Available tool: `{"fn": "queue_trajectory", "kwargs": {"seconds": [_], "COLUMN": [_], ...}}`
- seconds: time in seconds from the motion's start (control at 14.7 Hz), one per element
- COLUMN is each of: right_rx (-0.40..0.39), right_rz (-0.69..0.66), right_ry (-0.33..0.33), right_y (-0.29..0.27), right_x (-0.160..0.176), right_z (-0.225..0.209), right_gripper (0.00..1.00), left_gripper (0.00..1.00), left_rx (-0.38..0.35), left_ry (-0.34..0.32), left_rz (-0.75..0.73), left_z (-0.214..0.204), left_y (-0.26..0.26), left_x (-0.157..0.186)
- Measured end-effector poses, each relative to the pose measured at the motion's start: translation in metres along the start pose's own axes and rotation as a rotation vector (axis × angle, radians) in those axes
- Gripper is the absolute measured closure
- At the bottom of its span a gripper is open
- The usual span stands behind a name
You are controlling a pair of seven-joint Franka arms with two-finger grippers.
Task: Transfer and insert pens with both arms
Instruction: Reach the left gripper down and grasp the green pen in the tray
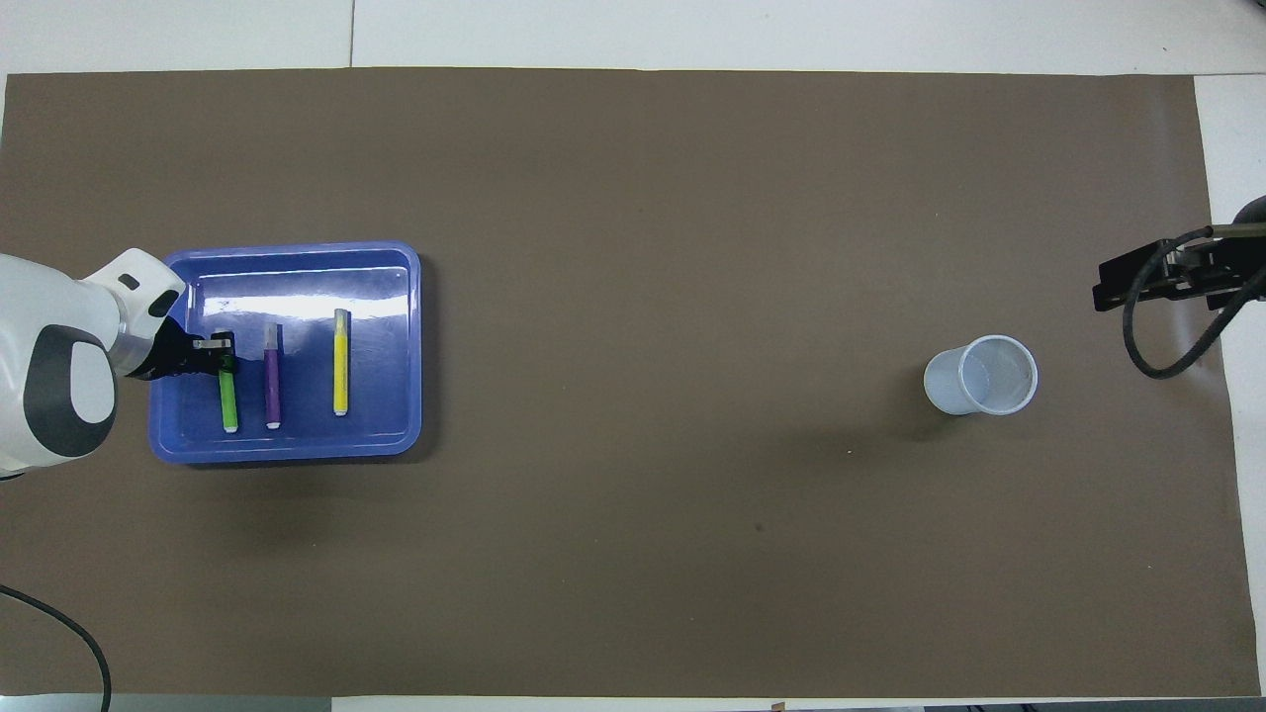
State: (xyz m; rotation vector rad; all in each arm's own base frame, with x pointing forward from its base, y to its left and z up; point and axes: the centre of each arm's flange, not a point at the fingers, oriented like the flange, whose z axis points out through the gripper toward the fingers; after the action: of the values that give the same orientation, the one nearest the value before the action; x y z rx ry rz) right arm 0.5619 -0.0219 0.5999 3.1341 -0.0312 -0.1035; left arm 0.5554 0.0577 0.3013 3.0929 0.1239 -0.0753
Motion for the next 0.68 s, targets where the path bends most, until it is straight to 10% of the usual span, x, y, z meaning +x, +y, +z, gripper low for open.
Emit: {"fn": "queue_trajectory", "kwargs": {"seconds": [0.68], "right_rx": [0.000], "right_rz": [0.000], "right_ry": [0.000], "right_y": [0.000], "right_x": [0.000], "right_z": [0.000], "right_gripper": [0.00], "left_gripper": [0.83], "left_rx": [-0.037], "left_ry": [-0.027], "left_rz": [-0.056], "left_z": [-0.033], "left_y": [0.009], "left_x": [0.017]}}
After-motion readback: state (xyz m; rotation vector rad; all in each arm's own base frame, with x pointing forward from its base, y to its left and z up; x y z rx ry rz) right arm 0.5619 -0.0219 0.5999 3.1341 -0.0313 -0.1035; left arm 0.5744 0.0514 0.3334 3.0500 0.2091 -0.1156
